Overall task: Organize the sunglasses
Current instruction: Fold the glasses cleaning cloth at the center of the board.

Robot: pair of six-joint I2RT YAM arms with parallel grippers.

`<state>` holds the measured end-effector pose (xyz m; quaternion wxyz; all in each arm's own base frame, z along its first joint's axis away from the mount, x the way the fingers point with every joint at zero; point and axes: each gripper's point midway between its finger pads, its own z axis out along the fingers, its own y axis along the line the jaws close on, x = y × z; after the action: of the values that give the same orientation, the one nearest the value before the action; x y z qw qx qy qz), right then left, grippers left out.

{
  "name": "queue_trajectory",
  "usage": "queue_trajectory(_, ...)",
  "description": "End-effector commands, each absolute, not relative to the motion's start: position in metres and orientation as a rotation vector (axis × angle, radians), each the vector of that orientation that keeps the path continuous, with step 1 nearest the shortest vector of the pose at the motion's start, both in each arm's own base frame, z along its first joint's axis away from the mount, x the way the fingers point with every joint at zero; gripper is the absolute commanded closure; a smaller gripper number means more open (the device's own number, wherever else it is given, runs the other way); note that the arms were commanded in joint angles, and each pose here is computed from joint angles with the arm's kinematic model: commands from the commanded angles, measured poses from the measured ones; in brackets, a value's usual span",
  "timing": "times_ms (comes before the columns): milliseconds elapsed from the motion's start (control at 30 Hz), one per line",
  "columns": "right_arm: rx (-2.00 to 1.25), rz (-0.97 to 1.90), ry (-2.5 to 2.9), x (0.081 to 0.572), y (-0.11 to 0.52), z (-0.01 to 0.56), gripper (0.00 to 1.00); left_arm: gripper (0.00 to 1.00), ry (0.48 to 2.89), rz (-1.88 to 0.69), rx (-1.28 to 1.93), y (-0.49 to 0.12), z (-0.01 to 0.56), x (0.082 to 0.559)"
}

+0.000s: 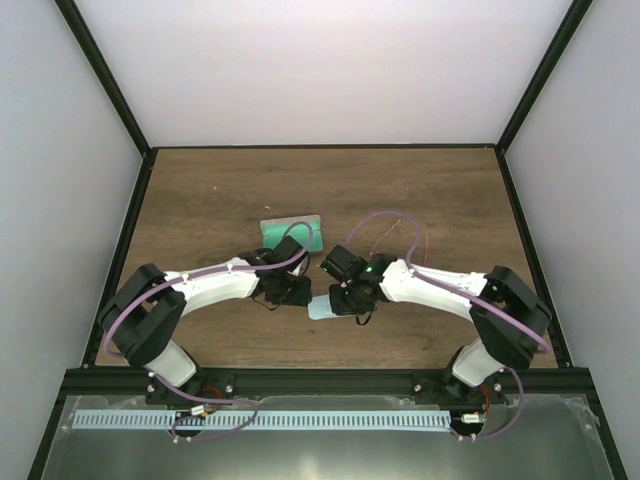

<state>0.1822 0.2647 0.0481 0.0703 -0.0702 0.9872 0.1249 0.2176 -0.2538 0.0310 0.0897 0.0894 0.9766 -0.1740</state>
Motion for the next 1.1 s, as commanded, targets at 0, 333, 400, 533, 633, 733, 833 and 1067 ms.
queue_trajectory(0,-0.153,0.329,2.906,0.198,0.251,0.067,0.81,0.5,2.892,-0.588,0.229,-0.259,0.036,0.218)
queue_trajectory(333,-0.117,0.246,2.883,0.237,0.215,0.061,0.63,0.41,2.923,-0.57,0.087,-0.258,0.035,0.21)
queue_trajectory(400,-0.133,0.244,2.884,0.239,0.213,0.058,0.63,0.41,2.925,-0.56,0.059,-0.26,0.035,0.21)
queue_trajectory(533,-0.181,0.257,2.904,0.236,0.213,0.048,0.64,0.41,2.929,-0.55,0.011,-0.264,0.033,0.21)
queue_trajectory(633,-0.215,0.285,2.935,0.229,0.216,0.04,0.64,0.4,2.943,-0.531,-0.018,-0.267,0.032,0.21)
queue_trajectory(733,-0.219,0.288,2.946,0.224,0.214,0.036,0.64,0.4,2.93,-0.536,-0.04,-0.269,0.035,0.212)
queue_trajectory(833,-0.211,0.288,2.967,0.217,0.209,0.029,0.65,0.4,2.933,-0.516,-0.047,-0.267,0.035,0.212)
queue_trajectory(1067,-0.212,0.321,2.987,0.207,0.208,0.018,0.68,0.4,2.923,-0.504,-0.072,-0.261,0.038,0.21)
